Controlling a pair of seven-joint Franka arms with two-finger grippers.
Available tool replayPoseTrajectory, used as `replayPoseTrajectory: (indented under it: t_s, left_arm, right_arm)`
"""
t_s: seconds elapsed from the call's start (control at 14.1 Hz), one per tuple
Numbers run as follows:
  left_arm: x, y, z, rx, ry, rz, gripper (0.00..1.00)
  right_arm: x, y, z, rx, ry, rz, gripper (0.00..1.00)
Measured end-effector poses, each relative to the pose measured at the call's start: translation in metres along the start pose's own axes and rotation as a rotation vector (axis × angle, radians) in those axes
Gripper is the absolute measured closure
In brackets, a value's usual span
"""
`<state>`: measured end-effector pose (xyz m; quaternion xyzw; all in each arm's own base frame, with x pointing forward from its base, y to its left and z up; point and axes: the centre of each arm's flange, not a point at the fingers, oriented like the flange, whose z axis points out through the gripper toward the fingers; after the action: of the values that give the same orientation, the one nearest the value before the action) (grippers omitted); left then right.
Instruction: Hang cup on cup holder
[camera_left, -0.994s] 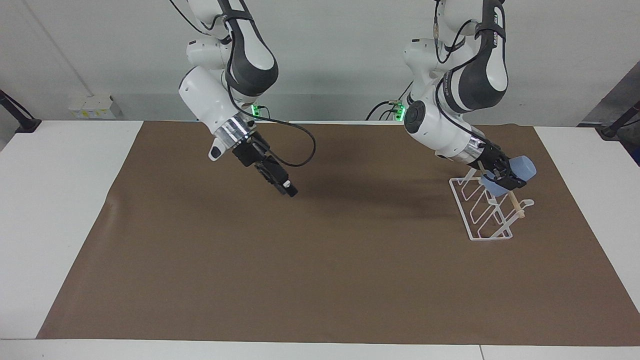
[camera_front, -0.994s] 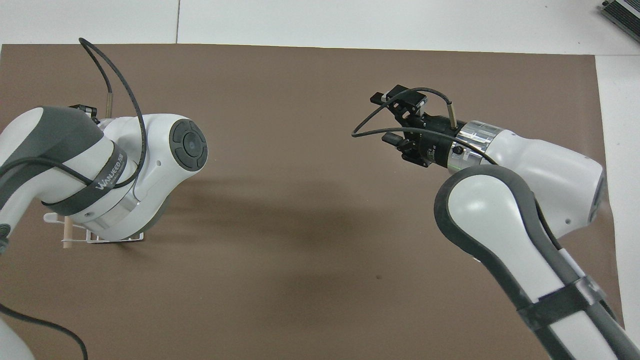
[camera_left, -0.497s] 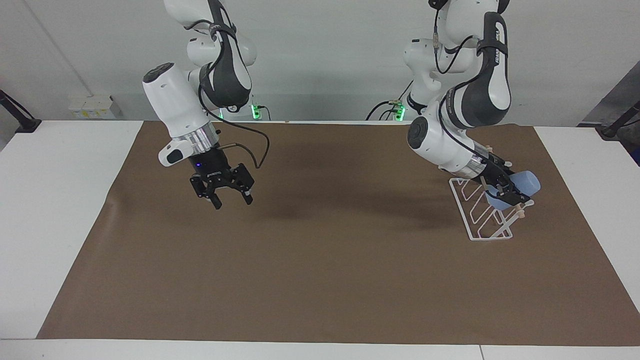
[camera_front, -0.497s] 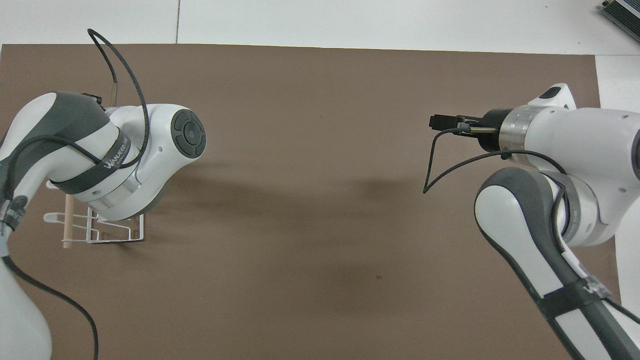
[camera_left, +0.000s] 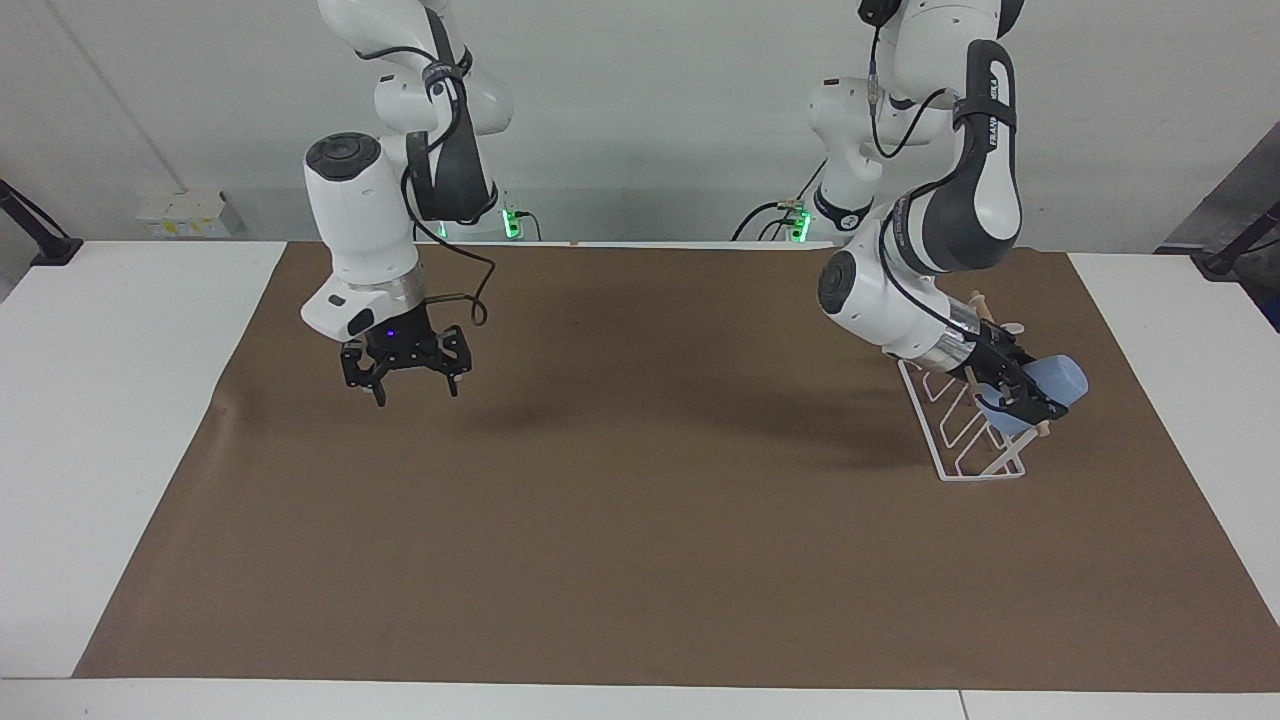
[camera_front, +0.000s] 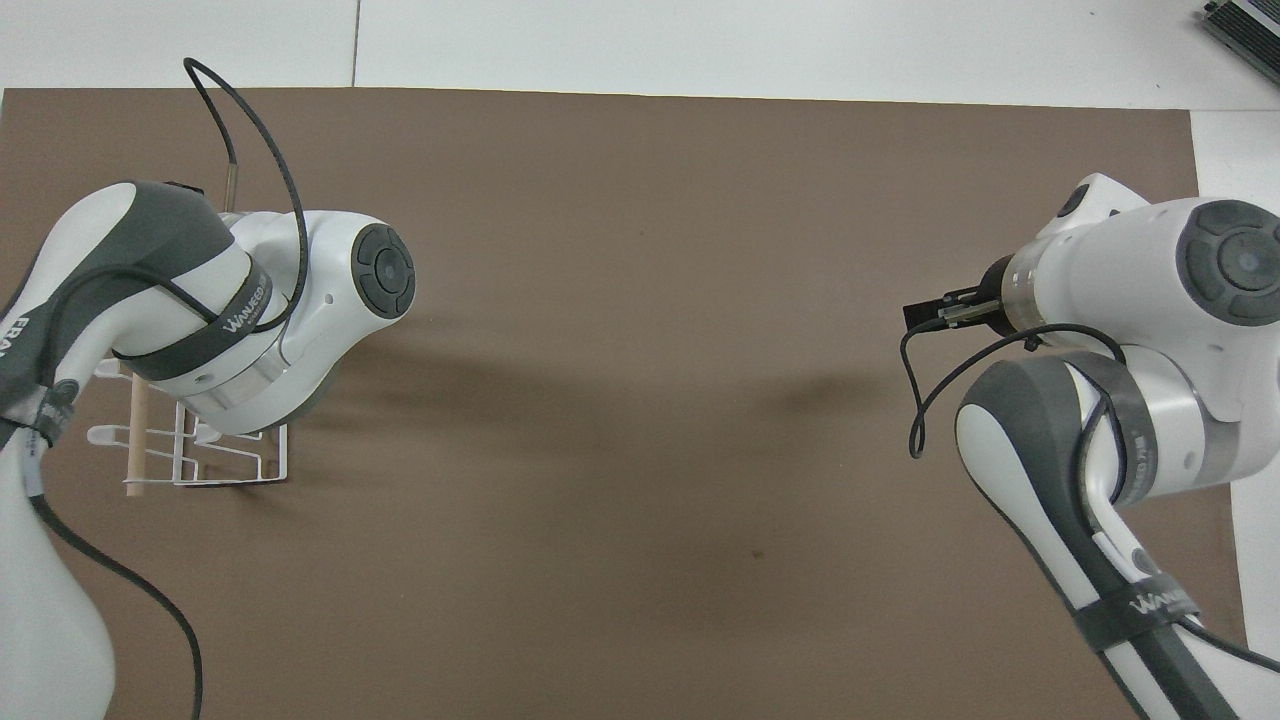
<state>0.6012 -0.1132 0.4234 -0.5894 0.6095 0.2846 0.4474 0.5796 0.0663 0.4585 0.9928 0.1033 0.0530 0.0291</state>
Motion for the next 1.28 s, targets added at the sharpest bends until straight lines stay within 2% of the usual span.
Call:
replayPoseTrajectory:
  t_s: [0.21, 0.28, 0.35, 0.43, 0.5, 0.92, 1.28]
  left_arm:
    - [0.001, 0.001, 0.0, 0.001, -0.002, -0.002, 0.22]
    - [0.001, 0.001, 0.0, 0.002, -0.002, -0.002, 0.22]
    - [0.002, 0.001, -0.001, 0.004, -0.002, -0.003, 0.16]
    - [0.002, 0.001, -0.002, 0.005, -0.002, -0.003, 0.04]
    - [0.003, 0.001, -0.003, 0.006, -0.001, -0.004, 0.0]
    - [-0.005, 0.0, -0.006, -0.005, 0.019, -0.031, 0.0]
    - [-0.029, 0.012, -0.026, -0.114, 0.16, -0.112, 0.0]
  right_arm:
    - [-0.016, -0.007, -0.023, 0.009, -0.19, 0.047, 0.0]
    - [-0.019, -0.012, -0.033, 0.021, -0.228, 0.08, 0.0]
    - [-0.02, -0.016, -0.041, 0.028, -0.246, 0.097, 0.0]
    - [-0.021, -0.019, -0.046, 0.032, -0.247, 0.104, 0.0]
    - [-0.02, -0.02, -0.049, 0.045, -0.243, 0.11, 0.0]
    - [-0.023, 0.008, -0.049, 0.127, -0.243, 0.192, 0.0]
    - [-0.029, 0.007, -0.046, 0.121, -0.291, 0.263, 0.0]
